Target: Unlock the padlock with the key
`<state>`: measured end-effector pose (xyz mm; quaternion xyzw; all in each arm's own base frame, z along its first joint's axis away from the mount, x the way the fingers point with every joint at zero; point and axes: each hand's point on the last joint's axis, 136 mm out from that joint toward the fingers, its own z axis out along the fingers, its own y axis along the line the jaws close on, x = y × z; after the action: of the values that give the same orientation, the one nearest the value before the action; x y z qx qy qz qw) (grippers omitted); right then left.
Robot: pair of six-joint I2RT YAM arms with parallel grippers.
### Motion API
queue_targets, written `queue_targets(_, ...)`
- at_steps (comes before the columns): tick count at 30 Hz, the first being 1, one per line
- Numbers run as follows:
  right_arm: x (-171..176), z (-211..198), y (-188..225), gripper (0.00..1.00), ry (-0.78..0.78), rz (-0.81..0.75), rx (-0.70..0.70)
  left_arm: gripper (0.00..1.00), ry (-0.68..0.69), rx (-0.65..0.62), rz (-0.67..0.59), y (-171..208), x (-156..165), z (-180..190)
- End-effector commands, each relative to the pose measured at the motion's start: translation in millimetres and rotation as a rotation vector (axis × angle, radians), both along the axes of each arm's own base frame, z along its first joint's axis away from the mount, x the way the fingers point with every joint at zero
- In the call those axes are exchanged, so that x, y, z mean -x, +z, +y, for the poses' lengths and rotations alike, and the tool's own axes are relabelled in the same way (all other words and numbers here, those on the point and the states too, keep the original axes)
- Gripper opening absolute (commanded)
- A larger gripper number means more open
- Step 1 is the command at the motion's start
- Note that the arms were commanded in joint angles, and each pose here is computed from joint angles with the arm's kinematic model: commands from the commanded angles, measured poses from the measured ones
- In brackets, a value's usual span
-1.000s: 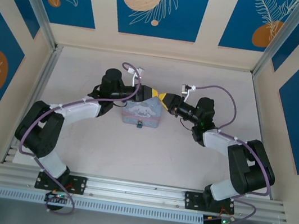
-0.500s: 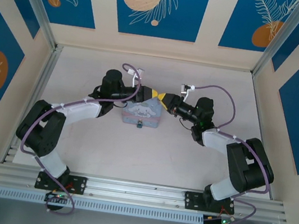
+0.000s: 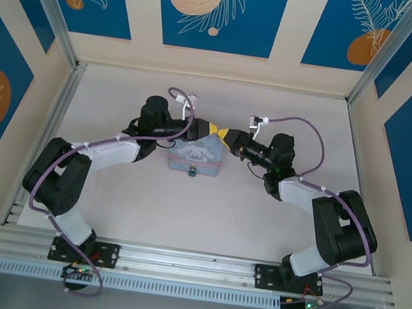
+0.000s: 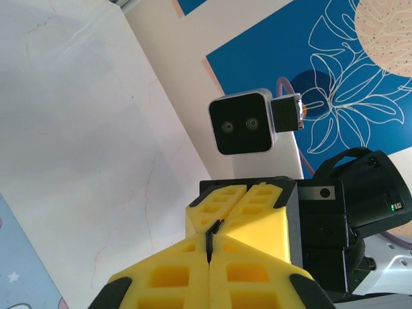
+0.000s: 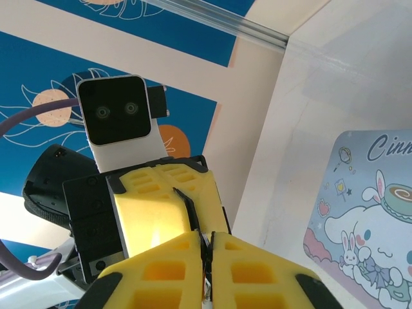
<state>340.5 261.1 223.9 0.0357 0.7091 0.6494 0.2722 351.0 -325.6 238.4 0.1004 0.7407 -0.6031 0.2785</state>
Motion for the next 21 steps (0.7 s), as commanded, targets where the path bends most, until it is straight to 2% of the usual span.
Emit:
queue_targets(1, 3, 5, 8, 0.00, 0.033, -0.034, -0.009, 0.00, -0.002, 0.002, 0.004, -4, -3, 1)
queue_targets(7, 6, 3, 6, 0.00, 0.031, -0.029, -0.004, 0.01, 0.008, -0.020, 0.013, -4, -6, 1)
queue_targets(10, 8, -2, 0, 0.00, 0.006, -0.008, 0.008, 0.55, 0.081, -0.043, 0.014, -3, -14, 12)
queue_targets(12, 9, -6, -6, 0.00, -0.017, 0.013, 0.025, 0.74, 0.146, -0.057, 0.015, -1, -18, 24)
queue_targets(16, 18, -13, -21, 0.00, -0.056, 0.066, 0.071, 0.91, 0.235, -0.094, 0.033, -5, -12, 49)
queue_targets(19, 27, -15, -36, 0.00, -0.079, 0.115, 0.124, 0.99, 0.256, -0.148, 0.045, -15, 6, 63)
queue_targets(21, 36, -12, -45, 0.00, -0.077, 0.137, 0.160, 0.99, 0.263, -0.183, 0.061, -26, 20, 72)
